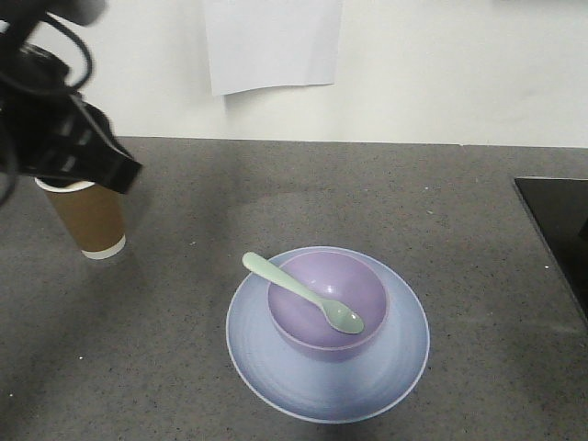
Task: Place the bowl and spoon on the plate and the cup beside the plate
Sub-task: 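Release the spoon into the bowl and lift the left gripper away, then move the left gripper toward the brown paper cup and lower onto its rim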
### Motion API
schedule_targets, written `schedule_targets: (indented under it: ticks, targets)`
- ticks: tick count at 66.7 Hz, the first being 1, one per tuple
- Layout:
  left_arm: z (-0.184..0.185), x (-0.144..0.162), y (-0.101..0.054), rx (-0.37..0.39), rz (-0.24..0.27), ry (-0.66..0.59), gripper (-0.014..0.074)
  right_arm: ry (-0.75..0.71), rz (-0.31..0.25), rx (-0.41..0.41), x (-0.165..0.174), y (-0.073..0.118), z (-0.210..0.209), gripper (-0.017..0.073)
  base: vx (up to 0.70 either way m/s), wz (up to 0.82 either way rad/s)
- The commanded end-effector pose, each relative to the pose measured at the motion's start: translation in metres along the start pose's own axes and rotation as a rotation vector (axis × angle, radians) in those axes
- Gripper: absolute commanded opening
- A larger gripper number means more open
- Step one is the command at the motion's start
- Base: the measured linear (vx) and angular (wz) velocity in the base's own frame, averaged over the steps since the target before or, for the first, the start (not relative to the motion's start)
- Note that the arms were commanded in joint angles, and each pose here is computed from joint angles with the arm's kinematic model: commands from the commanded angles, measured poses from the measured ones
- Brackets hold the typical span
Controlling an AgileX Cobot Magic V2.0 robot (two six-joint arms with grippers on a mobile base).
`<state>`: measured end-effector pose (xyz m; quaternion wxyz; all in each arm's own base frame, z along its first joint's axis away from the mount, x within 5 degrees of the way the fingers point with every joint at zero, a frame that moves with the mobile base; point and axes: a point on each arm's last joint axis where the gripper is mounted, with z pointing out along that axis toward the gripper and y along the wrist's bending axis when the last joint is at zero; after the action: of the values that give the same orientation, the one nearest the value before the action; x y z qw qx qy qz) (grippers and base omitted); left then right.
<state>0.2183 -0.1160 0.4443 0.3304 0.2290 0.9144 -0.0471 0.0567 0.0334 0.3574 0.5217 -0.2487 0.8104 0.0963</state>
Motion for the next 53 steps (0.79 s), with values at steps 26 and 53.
schedule_targets:
  ticks: [26, 53]
  targets:
    - [-0.093, 0.011, 0.059, -0.619, -0.152, -0.346, 0.0074, -0.086, 0.016, 0.022, -0.013, -0.003, -0.002, -0.0006, 0.0, 0.0]
    - [-0.086, -0.019, 0.071, -0.647, -0.116, -0.496, 0.0294, -0.097, 0.046, -0.01, -0.014, 0.0, -0.002, -0.0006, 0.0, 0.0]
